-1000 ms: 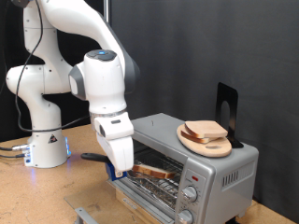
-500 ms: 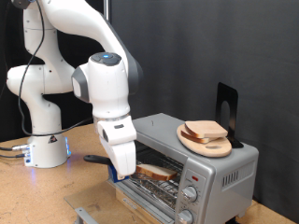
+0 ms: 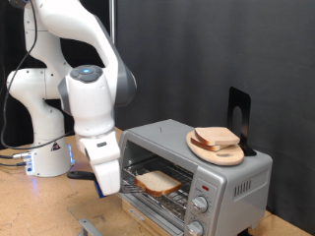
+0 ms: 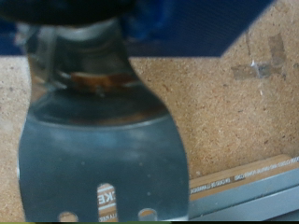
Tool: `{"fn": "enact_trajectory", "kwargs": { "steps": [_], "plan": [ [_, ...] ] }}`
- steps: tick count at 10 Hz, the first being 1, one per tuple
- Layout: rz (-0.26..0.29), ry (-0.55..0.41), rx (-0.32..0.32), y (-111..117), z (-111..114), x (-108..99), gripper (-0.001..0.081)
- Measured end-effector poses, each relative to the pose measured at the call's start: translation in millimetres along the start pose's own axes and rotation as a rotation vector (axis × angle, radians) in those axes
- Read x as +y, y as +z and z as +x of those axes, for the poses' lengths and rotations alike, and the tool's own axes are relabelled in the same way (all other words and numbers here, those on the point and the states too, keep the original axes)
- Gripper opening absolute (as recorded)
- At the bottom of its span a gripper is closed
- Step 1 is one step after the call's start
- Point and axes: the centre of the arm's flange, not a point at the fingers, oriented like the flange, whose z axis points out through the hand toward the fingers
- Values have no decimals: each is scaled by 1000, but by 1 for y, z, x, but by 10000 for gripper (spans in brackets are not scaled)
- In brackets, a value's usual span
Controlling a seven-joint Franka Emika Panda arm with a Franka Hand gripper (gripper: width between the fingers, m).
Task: Make a piece of toast with the oven
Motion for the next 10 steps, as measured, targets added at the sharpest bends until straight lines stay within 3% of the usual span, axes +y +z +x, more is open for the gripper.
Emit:
{"fn": "enact_trajectory", "kwargs": {
  "steps": [4,10],
  "plan": [
    [-3,3,13,-7,-16,-2,391],
    [11,28,22,-5,-10,-12,391]
  ]
}}
